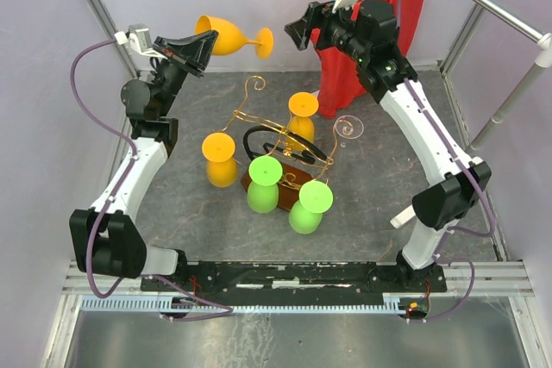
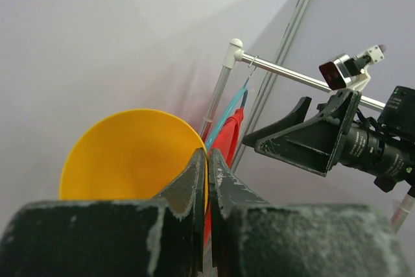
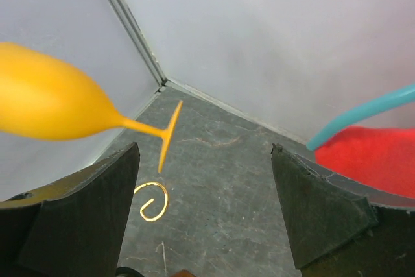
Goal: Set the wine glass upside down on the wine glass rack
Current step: Hold the wine glass upside down at the center of the board.
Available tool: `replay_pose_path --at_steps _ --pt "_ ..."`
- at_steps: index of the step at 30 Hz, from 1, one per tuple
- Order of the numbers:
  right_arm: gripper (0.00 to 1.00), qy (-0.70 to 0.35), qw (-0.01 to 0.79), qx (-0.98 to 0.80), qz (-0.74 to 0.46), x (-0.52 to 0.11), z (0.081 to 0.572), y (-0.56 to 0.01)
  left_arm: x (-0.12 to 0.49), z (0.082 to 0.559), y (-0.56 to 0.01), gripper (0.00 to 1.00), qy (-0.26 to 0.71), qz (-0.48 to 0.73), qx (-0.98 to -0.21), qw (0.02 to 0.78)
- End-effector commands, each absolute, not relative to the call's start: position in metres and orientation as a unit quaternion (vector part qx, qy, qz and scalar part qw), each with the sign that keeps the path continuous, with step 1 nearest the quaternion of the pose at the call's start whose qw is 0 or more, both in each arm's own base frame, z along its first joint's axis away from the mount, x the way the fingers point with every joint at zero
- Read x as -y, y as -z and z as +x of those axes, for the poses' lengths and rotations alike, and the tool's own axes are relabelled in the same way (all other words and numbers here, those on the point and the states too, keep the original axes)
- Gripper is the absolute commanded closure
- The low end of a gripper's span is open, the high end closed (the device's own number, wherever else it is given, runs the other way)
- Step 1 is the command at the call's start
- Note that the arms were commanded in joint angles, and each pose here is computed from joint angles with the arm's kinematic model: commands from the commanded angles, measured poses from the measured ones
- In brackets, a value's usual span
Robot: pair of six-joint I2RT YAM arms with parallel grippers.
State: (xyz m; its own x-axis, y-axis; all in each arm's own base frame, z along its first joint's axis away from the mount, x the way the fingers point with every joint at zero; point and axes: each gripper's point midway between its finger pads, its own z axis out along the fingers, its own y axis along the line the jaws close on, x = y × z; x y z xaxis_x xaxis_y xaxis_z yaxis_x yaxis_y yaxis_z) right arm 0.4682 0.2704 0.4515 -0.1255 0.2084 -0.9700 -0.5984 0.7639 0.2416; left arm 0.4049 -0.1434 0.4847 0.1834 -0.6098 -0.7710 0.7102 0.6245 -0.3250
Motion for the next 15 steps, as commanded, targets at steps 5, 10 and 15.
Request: replay_pose_path --at_steps 5,10,15 --pt "0.12 -0.353 0.648 -0.657 -0.156 -0.302 0.461 -0.474 0.15 0.39 -0.488 0.97 0.409 0.068 -0.466 0.782" --pt "0.15 -0.365 0.626 -0.67 -0.16 -0.317 0.463 -0.458 0.153 0.387 -0.491 0.97 0.394 0.074 -0.47 0.786" --pt "0.2 -0.367 0.603 -0.69 -0.159 -0.326 0.468 -0.433 0.156 0.383 -0.497 0.97 0.388 0.08 -0.467 0.79"
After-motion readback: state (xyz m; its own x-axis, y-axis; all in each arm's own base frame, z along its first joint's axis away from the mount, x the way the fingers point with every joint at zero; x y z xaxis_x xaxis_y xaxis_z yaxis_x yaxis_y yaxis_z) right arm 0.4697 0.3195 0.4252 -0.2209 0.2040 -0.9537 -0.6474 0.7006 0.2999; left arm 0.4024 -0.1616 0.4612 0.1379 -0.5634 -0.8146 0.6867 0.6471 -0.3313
